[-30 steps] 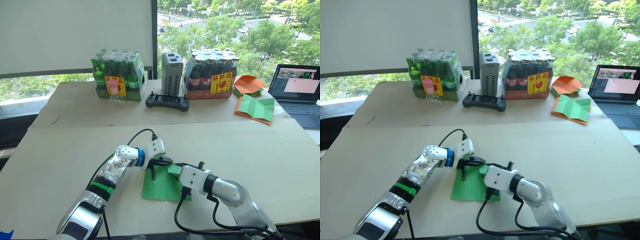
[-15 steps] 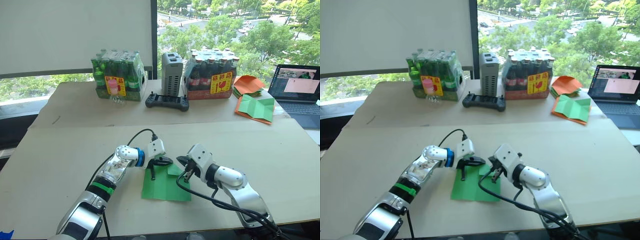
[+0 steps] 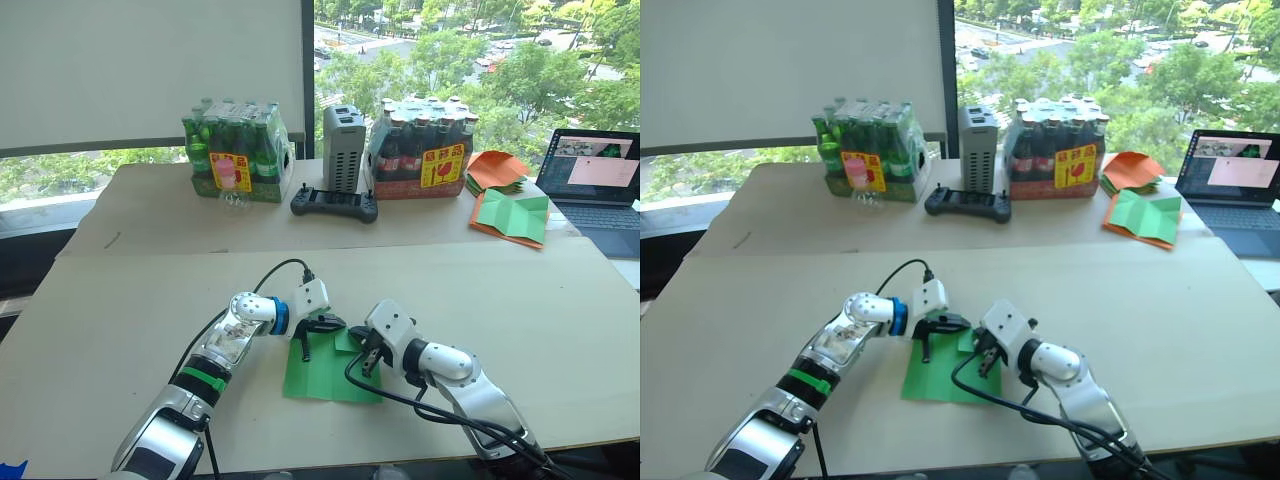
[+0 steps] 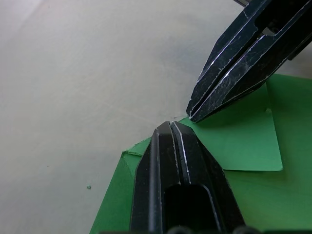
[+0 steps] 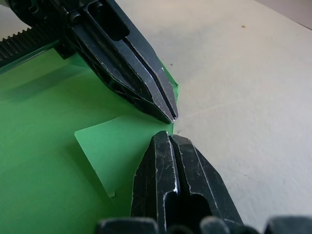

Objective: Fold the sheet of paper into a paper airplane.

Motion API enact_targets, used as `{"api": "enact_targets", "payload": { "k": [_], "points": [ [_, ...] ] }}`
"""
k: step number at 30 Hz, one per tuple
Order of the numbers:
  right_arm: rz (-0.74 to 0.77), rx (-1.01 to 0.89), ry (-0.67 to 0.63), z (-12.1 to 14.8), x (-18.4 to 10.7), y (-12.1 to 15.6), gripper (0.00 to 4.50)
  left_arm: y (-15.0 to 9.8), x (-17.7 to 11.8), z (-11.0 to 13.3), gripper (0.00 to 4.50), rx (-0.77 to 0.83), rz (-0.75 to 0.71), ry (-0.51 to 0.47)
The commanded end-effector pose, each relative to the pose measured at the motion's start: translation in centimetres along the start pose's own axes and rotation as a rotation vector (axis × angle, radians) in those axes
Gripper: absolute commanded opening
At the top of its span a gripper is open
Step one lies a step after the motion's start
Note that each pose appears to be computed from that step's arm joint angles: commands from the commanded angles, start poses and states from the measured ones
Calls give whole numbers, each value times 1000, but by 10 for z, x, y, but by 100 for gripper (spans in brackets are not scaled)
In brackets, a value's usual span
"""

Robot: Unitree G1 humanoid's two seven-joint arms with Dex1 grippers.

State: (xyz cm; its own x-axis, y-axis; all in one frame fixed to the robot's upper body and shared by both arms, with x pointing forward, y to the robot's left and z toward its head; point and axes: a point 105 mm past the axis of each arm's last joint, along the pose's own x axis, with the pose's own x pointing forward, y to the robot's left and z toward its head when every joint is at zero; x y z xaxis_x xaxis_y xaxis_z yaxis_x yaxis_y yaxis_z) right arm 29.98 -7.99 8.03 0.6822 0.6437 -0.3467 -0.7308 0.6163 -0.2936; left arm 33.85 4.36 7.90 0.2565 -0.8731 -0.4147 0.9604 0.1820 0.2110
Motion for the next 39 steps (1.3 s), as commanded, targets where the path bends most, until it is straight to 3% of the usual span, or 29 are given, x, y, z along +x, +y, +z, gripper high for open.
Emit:
{"api": "enact_targets", "payload": {
  "k": [1, 6, 33, 39],
  "points": [
    [29, 16, 69, -14, 0, 6, 3, -8, 2, -17, 0, -31, -21, 60],
    [55, 21, 137, -29, -8, 12, 3, -7, 1, -18, 0, -33, -19, 62],
    [21, 119, 229, -55, -55, 16, 3, -8, -2, -22, 0, -39, -22, 67],
    [63, 167, 77, -27, -56, 25, 3, -9, -3, -24, 0, -46, -18, 65]
  ]
}}
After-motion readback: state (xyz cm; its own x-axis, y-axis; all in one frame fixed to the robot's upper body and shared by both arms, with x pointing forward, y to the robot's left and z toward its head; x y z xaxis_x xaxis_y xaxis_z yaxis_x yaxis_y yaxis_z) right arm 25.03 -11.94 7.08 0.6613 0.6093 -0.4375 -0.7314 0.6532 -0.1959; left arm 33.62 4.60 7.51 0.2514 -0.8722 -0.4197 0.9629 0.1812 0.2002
